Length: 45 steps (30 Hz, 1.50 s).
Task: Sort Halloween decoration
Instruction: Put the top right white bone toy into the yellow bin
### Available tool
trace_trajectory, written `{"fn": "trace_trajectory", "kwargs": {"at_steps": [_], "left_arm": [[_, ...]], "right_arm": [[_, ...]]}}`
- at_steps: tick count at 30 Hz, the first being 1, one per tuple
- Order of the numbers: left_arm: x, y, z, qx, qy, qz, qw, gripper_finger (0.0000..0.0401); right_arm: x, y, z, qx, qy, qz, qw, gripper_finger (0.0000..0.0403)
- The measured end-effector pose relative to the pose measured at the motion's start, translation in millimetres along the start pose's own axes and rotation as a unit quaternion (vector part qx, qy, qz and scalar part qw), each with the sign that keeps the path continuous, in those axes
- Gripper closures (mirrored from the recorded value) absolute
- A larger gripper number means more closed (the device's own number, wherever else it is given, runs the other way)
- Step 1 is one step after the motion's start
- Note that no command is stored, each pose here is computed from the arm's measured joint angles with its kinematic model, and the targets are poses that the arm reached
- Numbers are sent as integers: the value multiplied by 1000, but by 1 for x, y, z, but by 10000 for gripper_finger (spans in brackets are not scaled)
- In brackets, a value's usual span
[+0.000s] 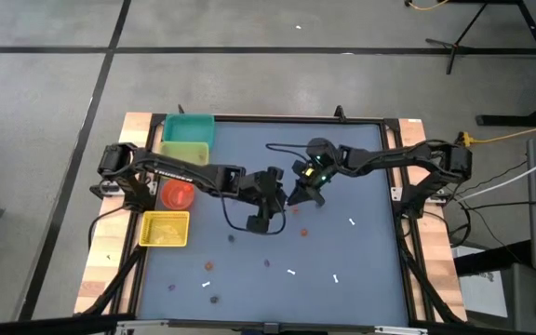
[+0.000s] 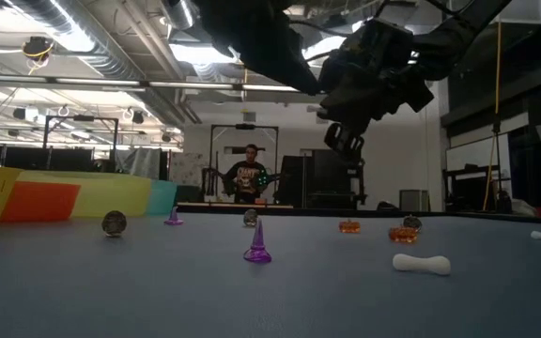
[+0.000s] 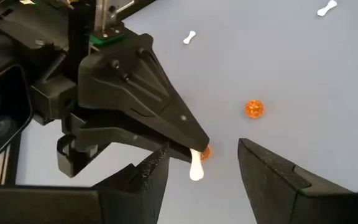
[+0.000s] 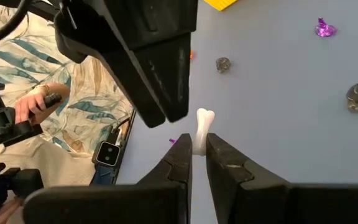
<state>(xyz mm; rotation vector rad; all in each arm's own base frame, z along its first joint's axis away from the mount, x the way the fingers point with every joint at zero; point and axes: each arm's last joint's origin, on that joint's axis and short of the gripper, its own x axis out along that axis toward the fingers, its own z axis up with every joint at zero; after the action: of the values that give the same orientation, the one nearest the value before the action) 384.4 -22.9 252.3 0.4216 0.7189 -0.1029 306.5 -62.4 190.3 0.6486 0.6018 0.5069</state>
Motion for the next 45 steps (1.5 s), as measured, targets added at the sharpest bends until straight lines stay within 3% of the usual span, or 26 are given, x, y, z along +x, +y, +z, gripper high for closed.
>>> {"fn": "trace_trajectory", "kwargs": {"at_steps": [8,29,45], "left_arm": [[-1,-3,0,6,20,36,999,227],[-1,-3,0,6,21,38,999,228],[-1,-2,-1,6,26,49,998,308]], "right_arm": [[0,3,4,-21,-7,25,999,370],[0,5,7,-42,-19,40,998,370],[-1,5,7,-41,-18,40,998,370]]}}
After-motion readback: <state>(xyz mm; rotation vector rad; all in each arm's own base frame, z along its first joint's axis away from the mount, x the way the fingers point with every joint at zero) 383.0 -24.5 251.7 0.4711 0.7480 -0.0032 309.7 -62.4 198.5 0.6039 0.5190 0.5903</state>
